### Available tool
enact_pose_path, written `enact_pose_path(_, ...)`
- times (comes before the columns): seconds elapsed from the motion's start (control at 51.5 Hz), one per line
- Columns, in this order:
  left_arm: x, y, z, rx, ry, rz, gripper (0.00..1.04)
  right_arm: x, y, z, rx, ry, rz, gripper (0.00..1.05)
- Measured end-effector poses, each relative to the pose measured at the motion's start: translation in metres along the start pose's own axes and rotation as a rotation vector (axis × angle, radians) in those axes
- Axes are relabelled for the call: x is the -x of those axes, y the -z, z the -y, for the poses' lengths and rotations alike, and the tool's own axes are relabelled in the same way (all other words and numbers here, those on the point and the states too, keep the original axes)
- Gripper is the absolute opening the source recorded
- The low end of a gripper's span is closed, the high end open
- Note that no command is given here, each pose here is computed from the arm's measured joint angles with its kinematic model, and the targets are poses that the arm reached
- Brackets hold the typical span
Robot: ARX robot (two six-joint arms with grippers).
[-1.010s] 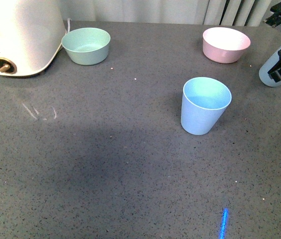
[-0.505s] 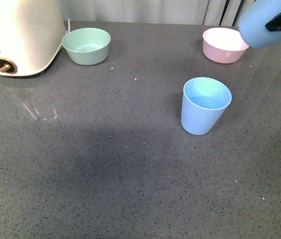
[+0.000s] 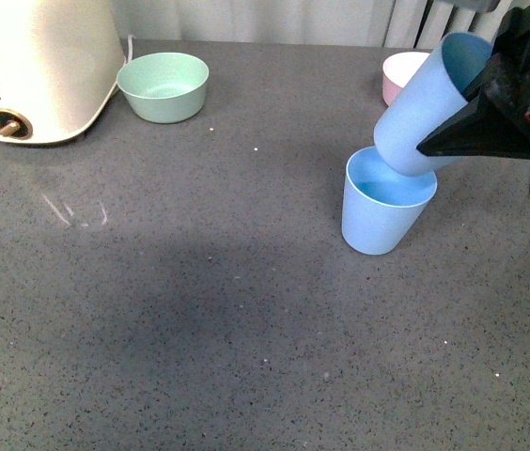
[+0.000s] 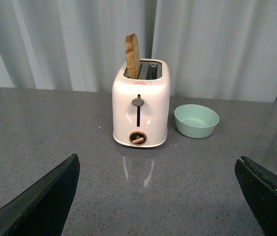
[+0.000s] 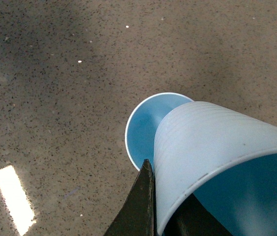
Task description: Stack blue cups with both arms
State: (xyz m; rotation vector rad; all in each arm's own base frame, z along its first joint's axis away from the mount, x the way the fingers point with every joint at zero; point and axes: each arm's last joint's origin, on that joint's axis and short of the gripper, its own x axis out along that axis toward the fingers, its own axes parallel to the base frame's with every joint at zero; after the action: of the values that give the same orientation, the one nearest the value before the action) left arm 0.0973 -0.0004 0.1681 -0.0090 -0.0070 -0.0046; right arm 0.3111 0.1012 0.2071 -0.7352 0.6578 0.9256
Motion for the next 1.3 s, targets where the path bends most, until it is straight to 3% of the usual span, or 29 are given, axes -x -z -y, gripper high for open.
enact_pose_path(0.408,0.0,0.0,0.0,0.0,0.0,0.0,0.96,-0.03,0.005,-0.002,0.019,-0.014,-0.044,0.03)
enact_pose_path(0.583,0.0,0.0,0.0,0.0,0.0,0.0,0.96,-0.034,0.005,-0.003,0.006,-0.014,-0.04,0.27)
enact_pose_path(0.796,0.0,0.0,0.0,0.0,0.0,0.0,0.96,-0.023,0.007,0.01,-0.054,0.024,0.025,0.69)
enact_pose_path(0.893,0.0,0.0,0.0,0.0,0.0,0.0,0.96,0.01,0.007,0.029,-0.133,0.122,0.149,0.9)
enact_pose_path(0.971,0.0,0.0,0.0,0.0,0.0,0.0,0.96,0.032,0.009,0.036,-0.173,0.19,0.224,0.97)
enact_pose_path(1.126,0.0,0.0,0.0,0.0,0.0,0.0,0.96,0.076,0.026,0.03,-0.266,0.349,0.348,0.96)
enact_pose_path(1.262,0.0,0.0,0.0,0.0,0.0,0.0,0.96,0.099,0.036,0.006,-0.302,0.476,0.432,0.94)
enact_pose_path(1.301,0.0,0.0,0.0,0.0,0.0,0.0,0.96,0.1,0.037,0.002,-0.369,0.648,0.453,0.88)
